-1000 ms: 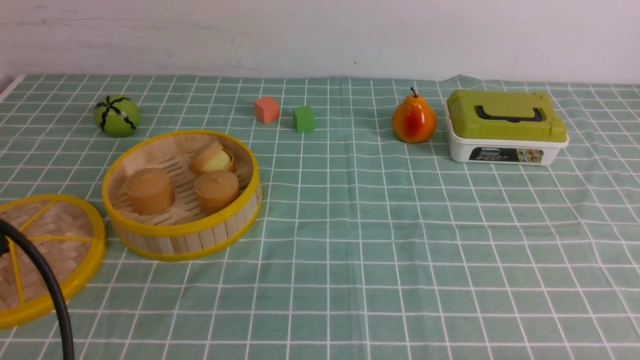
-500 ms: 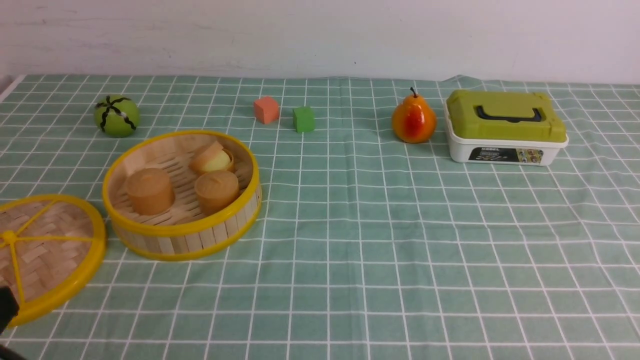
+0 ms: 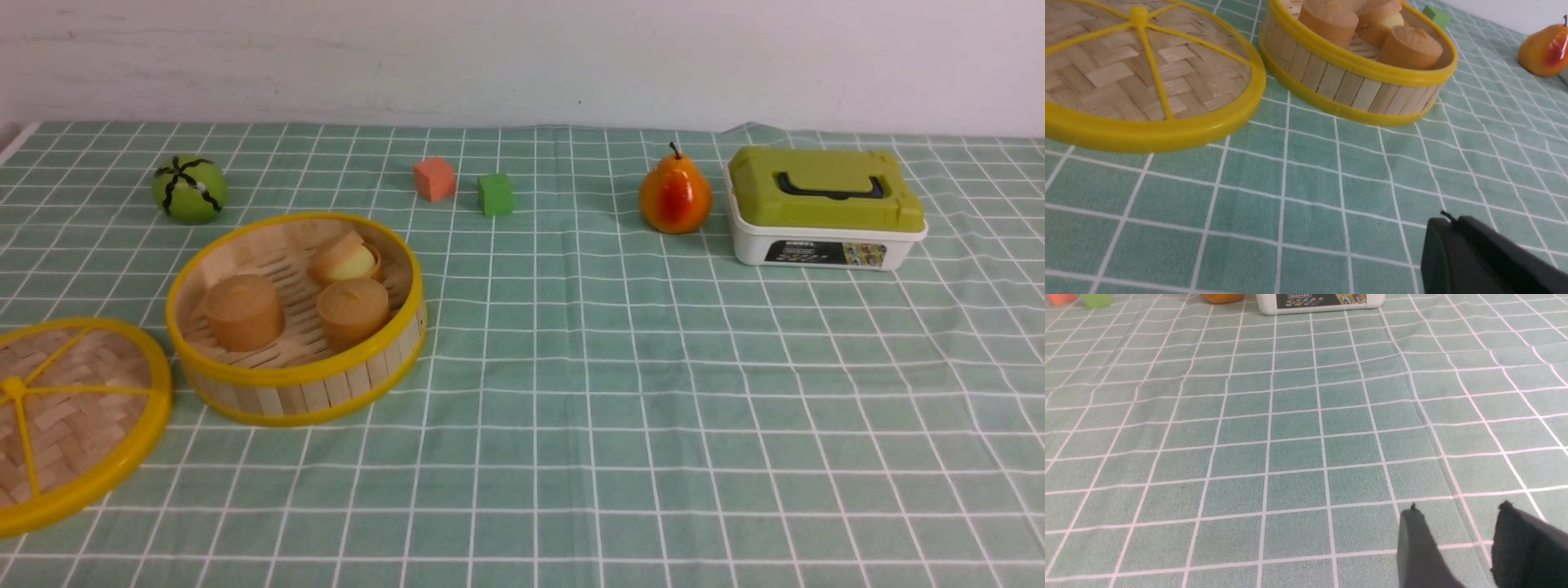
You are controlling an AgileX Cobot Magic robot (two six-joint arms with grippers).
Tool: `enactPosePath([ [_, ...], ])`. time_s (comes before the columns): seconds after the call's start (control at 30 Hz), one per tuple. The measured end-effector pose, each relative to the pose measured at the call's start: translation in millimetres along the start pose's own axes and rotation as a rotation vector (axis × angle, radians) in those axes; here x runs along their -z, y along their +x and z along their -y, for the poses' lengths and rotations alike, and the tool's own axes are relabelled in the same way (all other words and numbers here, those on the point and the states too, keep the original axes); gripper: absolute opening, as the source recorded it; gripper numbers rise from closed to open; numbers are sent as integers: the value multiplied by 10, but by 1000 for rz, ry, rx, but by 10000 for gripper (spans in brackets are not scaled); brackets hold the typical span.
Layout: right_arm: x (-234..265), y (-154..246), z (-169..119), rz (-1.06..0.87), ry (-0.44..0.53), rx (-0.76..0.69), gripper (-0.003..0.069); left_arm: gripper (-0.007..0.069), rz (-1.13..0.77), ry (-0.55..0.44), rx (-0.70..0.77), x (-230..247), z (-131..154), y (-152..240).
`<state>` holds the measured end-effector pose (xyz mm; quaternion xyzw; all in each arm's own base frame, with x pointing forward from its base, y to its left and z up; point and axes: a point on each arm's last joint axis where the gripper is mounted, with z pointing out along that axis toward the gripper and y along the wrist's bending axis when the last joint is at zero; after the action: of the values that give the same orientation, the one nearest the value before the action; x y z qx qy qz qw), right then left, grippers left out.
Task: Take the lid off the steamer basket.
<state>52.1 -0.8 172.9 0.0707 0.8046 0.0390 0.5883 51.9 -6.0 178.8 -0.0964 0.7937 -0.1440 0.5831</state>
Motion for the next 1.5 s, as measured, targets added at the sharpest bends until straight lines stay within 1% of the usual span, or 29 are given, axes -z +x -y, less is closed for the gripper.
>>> enactPosePath([
  [0.17, 0, 0, 0, 0, 0, 0, 242, 7, -45, -23, -12, -20, -38, 85],
  [1.5, 0, 0, 0, 0, 0, 0, 242, 20, -42, -21, -15, -26, -40, 92],
])
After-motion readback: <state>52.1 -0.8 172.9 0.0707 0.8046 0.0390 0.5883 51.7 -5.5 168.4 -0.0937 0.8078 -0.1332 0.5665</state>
